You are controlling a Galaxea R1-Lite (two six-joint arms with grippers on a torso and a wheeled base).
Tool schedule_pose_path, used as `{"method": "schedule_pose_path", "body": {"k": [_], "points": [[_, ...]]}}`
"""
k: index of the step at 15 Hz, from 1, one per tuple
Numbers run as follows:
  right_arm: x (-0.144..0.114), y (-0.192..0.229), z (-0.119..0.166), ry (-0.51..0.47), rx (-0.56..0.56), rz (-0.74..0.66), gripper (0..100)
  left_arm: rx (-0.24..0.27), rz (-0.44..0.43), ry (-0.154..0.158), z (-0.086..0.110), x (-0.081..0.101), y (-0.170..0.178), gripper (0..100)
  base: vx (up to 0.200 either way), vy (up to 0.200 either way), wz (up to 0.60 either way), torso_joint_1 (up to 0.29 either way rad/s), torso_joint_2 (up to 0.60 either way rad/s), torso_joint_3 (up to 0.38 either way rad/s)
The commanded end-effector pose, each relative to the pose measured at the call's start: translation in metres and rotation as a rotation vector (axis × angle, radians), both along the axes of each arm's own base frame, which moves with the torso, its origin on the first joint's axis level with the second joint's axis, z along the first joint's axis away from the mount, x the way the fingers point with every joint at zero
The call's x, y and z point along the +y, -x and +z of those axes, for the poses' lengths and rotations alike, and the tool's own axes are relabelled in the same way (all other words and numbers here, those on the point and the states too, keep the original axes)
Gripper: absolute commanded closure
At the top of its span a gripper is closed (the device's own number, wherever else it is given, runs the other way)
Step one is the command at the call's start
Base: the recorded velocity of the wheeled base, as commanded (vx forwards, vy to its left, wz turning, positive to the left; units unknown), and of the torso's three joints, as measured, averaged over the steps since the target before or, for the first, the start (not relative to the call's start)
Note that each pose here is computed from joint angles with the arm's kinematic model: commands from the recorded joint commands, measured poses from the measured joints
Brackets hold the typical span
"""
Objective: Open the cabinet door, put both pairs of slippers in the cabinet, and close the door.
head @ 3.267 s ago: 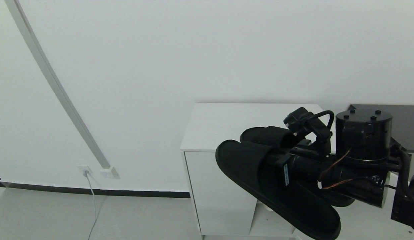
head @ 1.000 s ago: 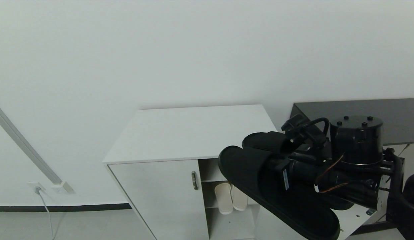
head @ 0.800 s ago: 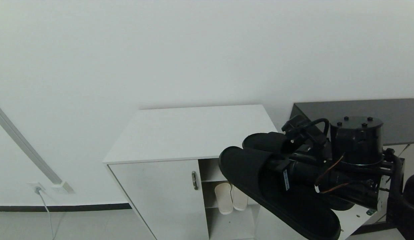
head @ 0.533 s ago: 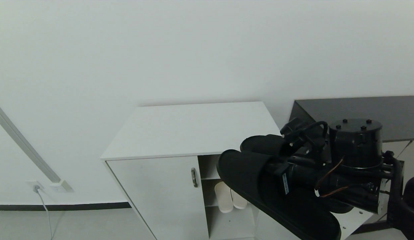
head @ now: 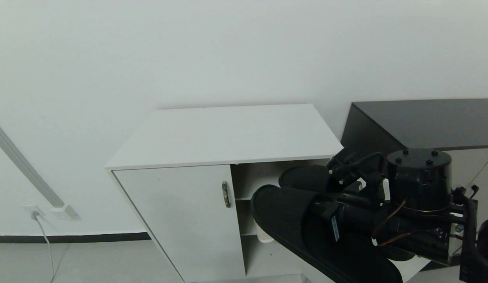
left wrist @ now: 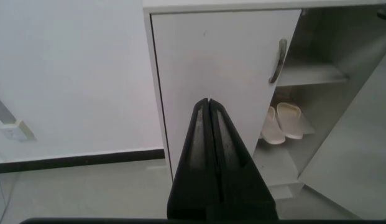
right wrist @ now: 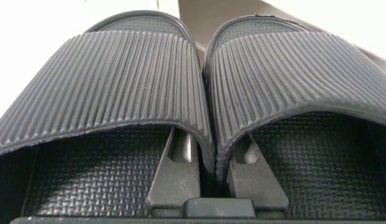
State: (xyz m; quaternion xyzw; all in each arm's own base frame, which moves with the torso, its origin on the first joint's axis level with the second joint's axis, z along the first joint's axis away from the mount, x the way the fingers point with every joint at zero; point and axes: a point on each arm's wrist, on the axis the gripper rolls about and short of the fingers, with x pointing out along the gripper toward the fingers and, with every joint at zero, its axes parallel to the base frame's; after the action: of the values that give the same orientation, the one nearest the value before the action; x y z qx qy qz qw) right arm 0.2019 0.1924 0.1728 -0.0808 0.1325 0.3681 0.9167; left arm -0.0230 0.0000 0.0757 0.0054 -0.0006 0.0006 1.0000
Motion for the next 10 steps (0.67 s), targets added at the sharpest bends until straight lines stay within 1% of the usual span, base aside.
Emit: {"method": "schedule_pose_path", "body": {"k": [1, 6, 10], "points": [[0.0004, 0.0023, -0.0006, 0.003, 0.001, 0.007, 100, 0.001, 0.0, 0.0, 0.0, 0.0, -0.0001, 100, 0.0, 0.0, 0.0, -0.217, 0.55, 0.334], [0.0004, 0.0035, -0.0022, 0.02, -0.007, 0.018, 100, 0.001, 0.0, 0.0, 0.0, 0.0, -0.0001, 100, 0.0, 0.0, 0.0, -0.204, 0.52, 0.317], [0.0007, 0.0033, -0.0026, 0.021, -0.006, 0.019, 100, 0.001, 0.002, 0.0, 0.0, 0.0, -0.0001, 100, 0.0, 0.0, 0.0, -0.177, 0.5, 0.322]]}}
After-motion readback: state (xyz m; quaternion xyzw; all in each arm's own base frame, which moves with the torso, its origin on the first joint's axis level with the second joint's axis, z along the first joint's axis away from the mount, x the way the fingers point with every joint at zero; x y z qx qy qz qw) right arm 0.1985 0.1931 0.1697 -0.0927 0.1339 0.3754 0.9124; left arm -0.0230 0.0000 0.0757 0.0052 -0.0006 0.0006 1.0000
